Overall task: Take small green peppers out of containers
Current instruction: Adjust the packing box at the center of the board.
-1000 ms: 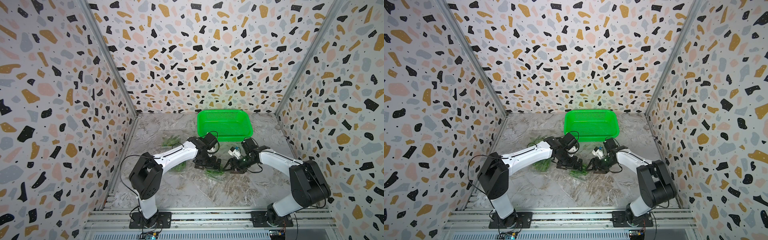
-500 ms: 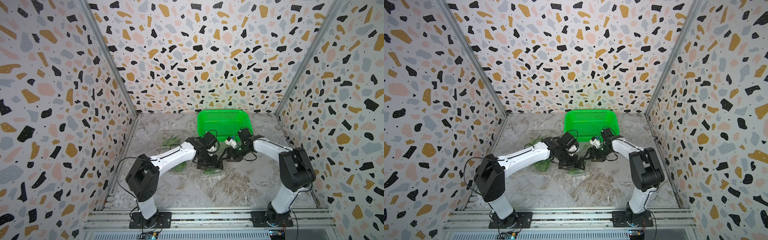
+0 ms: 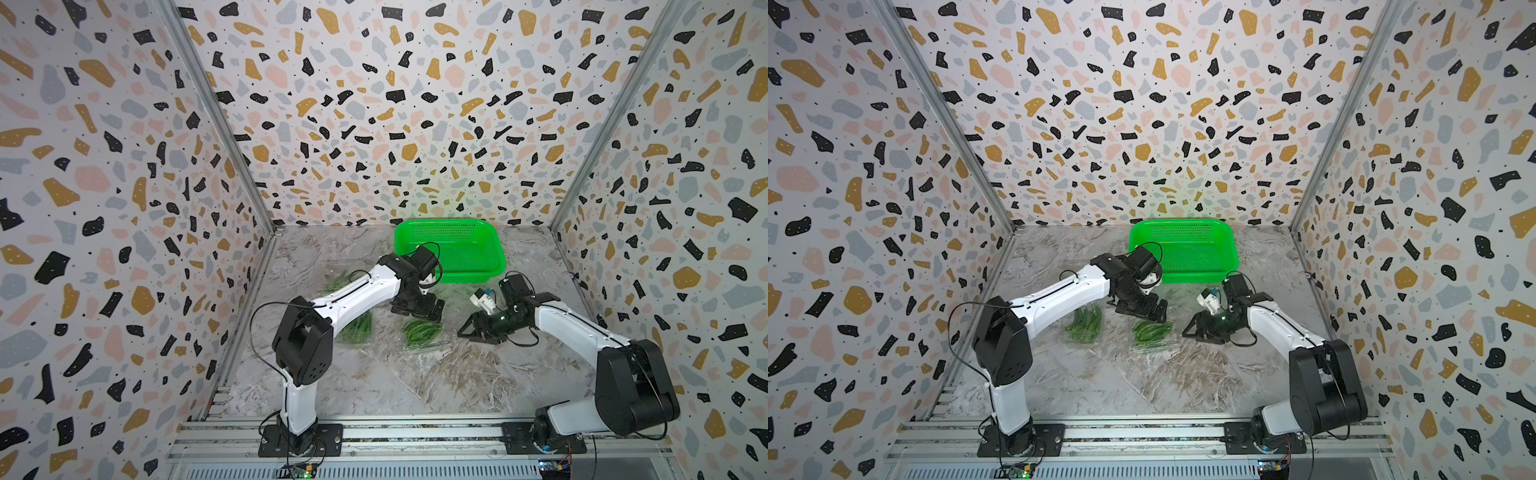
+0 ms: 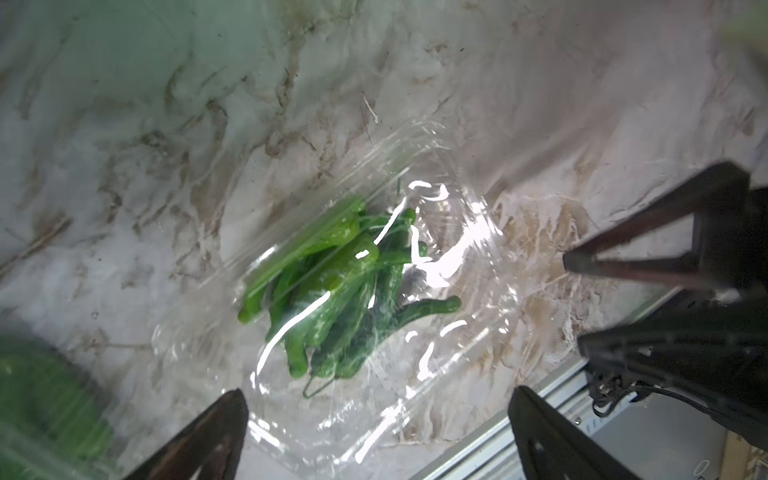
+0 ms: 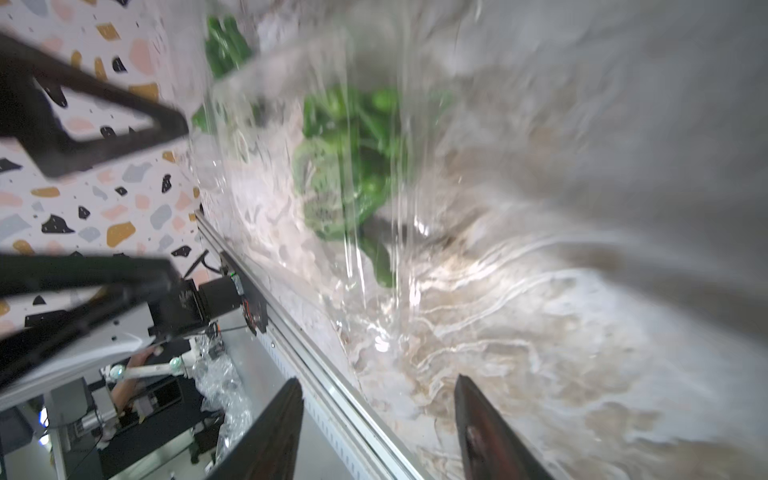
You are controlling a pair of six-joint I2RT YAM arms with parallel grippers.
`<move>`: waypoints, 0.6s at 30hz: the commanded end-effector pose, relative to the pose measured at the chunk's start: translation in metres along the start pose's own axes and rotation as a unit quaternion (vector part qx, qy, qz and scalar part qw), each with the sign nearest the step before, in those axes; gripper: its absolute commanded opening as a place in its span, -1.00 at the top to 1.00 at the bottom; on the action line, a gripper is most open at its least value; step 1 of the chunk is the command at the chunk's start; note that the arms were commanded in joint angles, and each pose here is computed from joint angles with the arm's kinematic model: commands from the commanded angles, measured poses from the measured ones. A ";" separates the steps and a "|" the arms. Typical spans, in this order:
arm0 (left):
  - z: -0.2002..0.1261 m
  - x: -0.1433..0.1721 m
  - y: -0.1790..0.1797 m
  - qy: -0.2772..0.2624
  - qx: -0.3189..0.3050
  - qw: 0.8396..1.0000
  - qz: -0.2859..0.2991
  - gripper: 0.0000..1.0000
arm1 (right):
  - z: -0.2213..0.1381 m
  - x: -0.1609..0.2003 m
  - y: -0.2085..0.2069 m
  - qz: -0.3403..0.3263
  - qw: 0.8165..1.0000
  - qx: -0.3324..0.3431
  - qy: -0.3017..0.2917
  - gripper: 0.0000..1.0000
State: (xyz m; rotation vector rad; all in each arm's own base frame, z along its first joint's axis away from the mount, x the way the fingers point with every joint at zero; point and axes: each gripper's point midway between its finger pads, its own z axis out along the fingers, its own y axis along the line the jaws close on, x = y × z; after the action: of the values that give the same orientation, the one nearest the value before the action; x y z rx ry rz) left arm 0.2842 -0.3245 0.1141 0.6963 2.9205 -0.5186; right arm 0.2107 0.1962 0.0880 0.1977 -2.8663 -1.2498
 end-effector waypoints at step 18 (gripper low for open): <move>-0.005 0.002 -0.006 0.000 0.035 0.999 -0.003 -0.99 | 0.000 -0.068 -0.019 -0.006 1.000 -0.001 -0.027 -0.02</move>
State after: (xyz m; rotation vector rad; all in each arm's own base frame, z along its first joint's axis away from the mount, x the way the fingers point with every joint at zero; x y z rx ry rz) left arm 0.2862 -0.3349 0.1093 0.7173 2.9040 -0.6407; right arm 0.2802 0.1939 0.0732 0.1417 -2.9132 -1.2770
